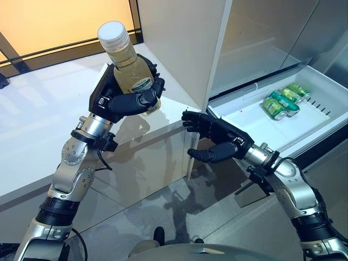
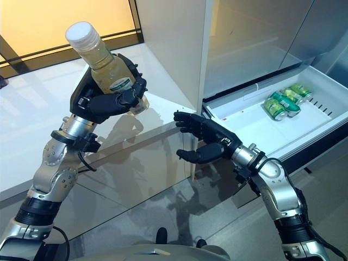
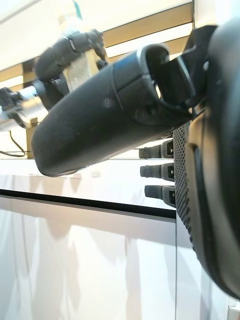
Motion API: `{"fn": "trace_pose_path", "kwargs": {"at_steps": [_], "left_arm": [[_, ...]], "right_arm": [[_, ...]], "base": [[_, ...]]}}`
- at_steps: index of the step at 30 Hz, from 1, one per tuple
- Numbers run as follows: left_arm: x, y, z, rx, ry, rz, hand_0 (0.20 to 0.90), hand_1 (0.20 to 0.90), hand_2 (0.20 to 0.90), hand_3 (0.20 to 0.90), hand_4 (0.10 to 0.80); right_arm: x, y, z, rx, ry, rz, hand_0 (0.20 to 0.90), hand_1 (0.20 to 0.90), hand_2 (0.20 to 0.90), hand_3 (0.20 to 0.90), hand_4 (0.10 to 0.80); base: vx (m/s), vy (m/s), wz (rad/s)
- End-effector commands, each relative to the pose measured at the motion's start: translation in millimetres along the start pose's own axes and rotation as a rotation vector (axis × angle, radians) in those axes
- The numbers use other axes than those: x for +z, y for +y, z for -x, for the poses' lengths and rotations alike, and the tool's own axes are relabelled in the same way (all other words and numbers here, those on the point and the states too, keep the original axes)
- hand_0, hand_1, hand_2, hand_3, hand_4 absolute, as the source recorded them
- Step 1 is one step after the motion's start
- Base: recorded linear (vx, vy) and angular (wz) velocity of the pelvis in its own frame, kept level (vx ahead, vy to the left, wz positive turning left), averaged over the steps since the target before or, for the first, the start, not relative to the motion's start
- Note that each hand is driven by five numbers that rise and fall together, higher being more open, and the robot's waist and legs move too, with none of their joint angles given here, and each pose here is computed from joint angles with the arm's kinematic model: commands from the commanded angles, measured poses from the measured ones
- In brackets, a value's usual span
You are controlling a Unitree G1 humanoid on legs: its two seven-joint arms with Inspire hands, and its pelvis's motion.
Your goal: Put drinks into fridge and close the fridge
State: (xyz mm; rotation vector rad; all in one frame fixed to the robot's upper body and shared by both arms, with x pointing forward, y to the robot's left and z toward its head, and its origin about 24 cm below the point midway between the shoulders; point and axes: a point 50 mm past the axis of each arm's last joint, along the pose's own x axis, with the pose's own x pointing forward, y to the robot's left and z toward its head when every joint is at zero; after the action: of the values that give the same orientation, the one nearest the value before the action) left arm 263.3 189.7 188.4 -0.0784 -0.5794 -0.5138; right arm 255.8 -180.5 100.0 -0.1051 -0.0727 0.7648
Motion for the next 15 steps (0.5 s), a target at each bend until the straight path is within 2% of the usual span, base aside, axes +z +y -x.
{"fn": "trace_pose_path", "kwargs": {"at_steps": [1,15], "left_arm": [[61.4,-13.1,-25.3,-0.132,-0.345,-0.098,0.300,0.300,0.300,0.200,0.100],[40.8,-49.8,-48.0,-0.348,-0.254,0.012,0.300,0.300,0.300,0.200,0.100]], "right_arm": [[51.8,-1.8,-18.6,0.056,-0.226,0.067,0.900,0.900,0.900,0.900,0.800],[66.5,12.1,-69.2,0.152,-0.196,0.013,0.900,0.900,0.900,0.900,0.800]], "base": [[0.000,0.000,0.00],[0.001,0.000,0.00]]}}
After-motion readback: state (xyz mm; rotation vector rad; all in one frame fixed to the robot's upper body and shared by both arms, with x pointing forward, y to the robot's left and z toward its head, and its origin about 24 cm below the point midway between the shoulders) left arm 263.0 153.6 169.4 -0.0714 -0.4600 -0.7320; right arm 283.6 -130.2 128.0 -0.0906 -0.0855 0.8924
